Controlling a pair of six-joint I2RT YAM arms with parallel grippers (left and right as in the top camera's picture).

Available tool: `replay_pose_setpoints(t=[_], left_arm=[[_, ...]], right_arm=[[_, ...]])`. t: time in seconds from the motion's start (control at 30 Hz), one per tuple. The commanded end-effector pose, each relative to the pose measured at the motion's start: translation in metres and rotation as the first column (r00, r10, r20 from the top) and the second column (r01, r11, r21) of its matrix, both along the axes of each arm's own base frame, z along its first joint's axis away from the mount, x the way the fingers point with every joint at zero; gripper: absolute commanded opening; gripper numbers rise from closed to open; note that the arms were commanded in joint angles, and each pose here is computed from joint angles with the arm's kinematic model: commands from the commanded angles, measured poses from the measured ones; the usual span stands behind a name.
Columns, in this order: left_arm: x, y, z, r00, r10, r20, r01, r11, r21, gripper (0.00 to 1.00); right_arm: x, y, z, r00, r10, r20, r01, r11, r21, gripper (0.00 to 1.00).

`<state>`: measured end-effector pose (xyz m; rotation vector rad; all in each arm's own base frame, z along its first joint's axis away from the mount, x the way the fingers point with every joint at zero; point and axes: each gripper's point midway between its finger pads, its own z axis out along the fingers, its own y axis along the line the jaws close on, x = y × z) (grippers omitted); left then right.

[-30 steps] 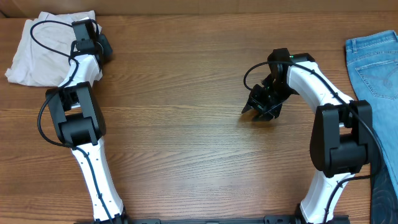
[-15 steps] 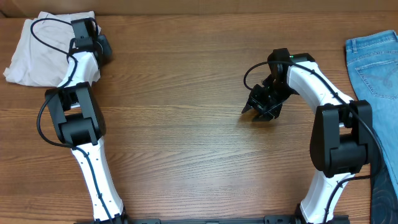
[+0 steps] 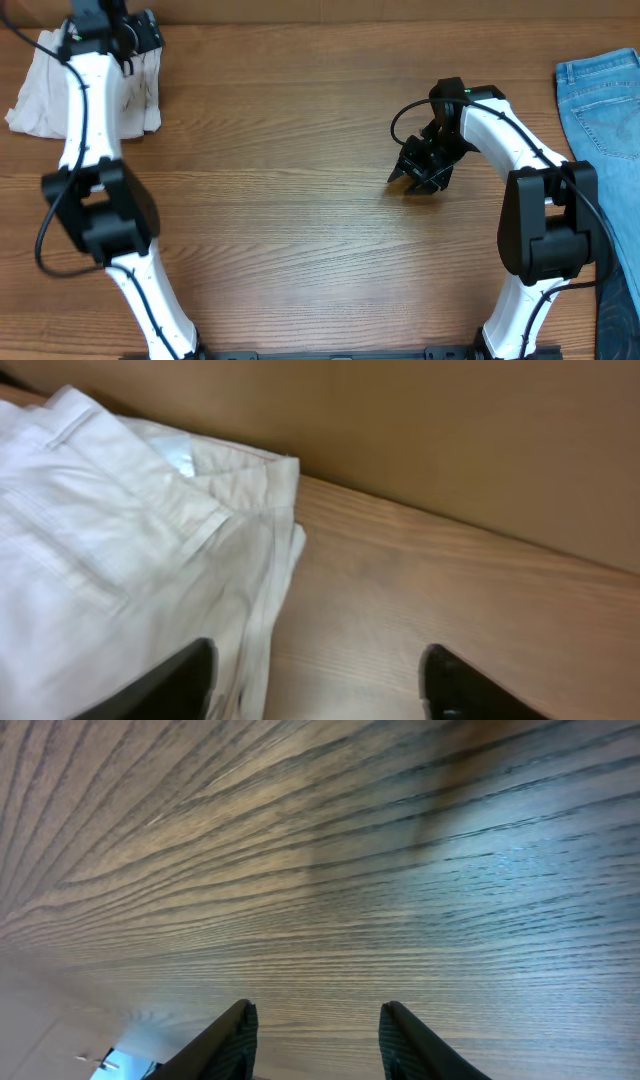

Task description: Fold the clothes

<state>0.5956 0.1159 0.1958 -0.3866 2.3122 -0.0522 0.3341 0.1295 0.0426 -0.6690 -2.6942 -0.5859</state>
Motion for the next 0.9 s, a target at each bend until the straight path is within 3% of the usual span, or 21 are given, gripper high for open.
replay_pose_setpoints(t=[0.0,0.07,0.1,0.17,0.3,0.53,0.87], left_arm=[[-0.046,0.006,0.069,0.999,0.032,0.011,-0.032,0.999,0.017,0.38],[-0.077,0.016,0.070,0.993,0.089,-0.076,-0.085,0.995,0.047,0.04],[-0.111,0.027,0.063,0.971,0.145,-0.188,-0.133,0.988,0.076,0.04],[-0.140,0.038,0.049,0.934,0.197,-0.299,-0.180,0.980,0.084,0.04],[-0.171,0.069,0.018,0.846,0.338,-0.413,-0.342,0.937,0.068,0.04],[-0.186,0.128,-0.042,0.730,0.489,-0.477,-0.550,0.835,0.015,0.04],[-0.185,0.126,-0.158,0.634,0.386,-0.670,-0.596,0.796,-0.105,0.04]], right_arm=[[0.007,0.005,0.017,0.999,0.001,0.053,-0.002,1.000,0.018,0.44],[0.008,0.005,0.017,0.998,0.005,0.057,-0.006,1.000,0.019,0.44],[0.009,0.005,0.017,0.998,0.004,0.063,-0.005,1.000,0.020,0.44],[0.010,0.005,0.017,0.998,0.004,0.070,-0.006,1.000,0.021,0.43],[0.011,0.005,0.017,0.997,0.008,0.073,-0.009,1.000,0.022,0.44],[0.007,0.010,0.017,0.995,0.051,0.082,-0.054,0.998,0.025,0.43],[0.009,0.026,0.016,0.989,0.091,0.119,-0.095,0.995,0.029,0.44]])
